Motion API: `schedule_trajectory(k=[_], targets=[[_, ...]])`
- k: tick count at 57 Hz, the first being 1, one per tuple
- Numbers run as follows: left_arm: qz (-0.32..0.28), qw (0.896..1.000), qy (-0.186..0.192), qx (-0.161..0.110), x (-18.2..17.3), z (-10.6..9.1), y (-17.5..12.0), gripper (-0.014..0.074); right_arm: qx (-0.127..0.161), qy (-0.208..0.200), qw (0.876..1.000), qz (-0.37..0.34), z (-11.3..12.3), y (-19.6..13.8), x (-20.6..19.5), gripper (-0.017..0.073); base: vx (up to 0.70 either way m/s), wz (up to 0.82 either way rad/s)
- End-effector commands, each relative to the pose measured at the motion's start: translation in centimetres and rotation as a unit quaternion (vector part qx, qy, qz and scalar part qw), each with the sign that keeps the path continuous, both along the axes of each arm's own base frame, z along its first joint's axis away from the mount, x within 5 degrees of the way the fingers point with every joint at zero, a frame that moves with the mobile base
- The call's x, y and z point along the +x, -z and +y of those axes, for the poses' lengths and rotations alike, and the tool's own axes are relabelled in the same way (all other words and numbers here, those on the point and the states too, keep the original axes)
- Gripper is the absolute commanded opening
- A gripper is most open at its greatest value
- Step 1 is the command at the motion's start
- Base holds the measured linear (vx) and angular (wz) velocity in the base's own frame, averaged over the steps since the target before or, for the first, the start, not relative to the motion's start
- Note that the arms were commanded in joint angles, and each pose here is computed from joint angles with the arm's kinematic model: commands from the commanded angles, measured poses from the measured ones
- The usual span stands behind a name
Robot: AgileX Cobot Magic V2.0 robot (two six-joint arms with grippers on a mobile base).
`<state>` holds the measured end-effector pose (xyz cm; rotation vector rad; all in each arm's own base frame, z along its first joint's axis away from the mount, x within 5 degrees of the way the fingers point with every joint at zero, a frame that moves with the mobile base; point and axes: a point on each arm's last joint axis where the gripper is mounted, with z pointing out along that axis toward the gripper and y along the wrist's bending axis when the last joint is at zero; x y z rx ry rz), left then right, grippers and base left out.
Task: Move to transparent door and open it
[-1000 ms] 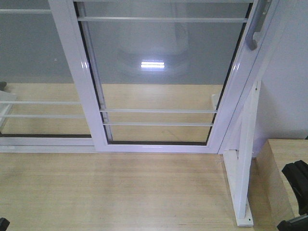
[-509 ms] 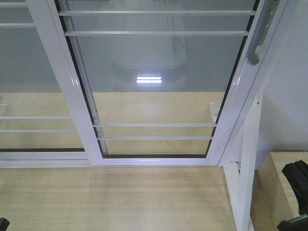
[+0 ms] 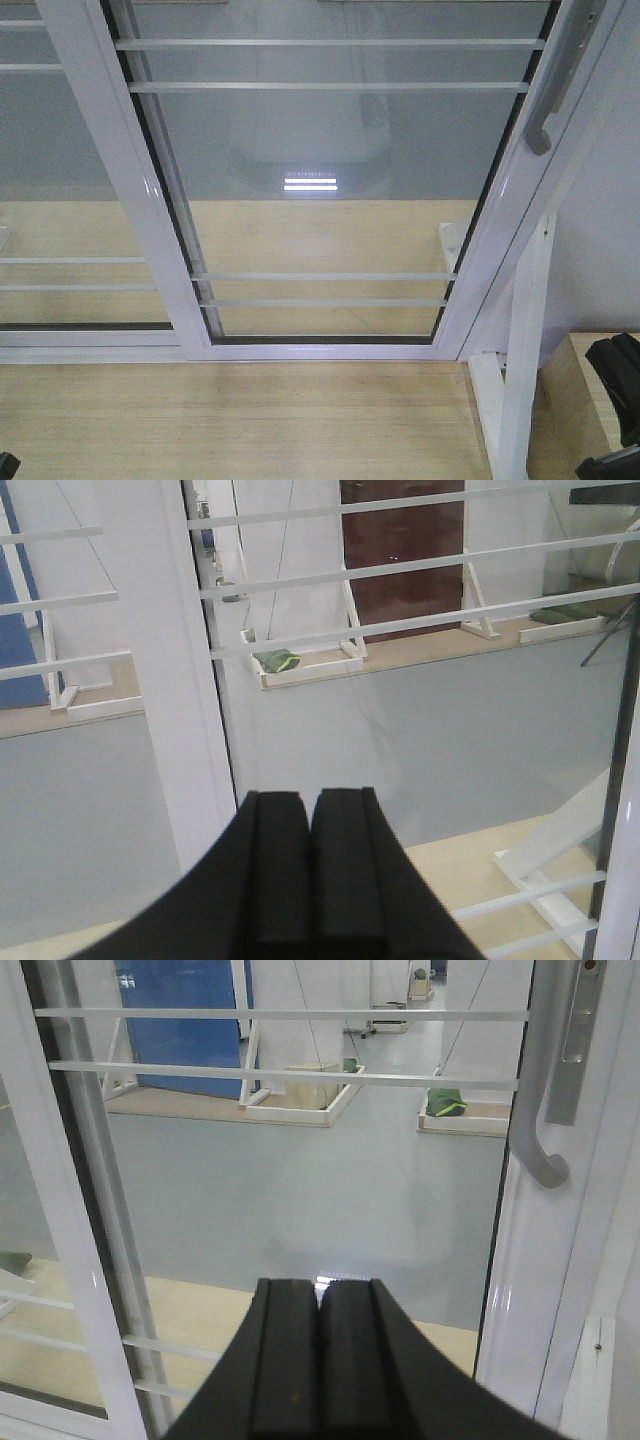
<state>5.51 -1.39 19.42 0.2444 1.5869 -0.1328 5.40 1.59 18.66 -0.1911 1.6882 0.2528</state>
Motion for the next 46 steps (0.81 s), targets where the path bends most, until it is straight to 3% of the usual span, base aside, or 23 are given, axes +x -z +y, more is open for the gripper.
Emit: schedule_trajectory(k=[1, 46], targets=[[-0.040, 0.999, -0.002, -0.014, -0.05, 0.08, -0.40, -0.0006, 0.009, 0.004, 0.999, -0.046, -0.07, -0.66, -0.02, 0.0001, 0.03, -0.02], [-0.040, 0.999, -0.002, -0.014, -0.05, 0.08, -0.40, -0.0006, 0.009, 0.004, 0.999, -0.046, -0.07, -0.66, -0.02, 0.0001, 0.04, -0.01]])
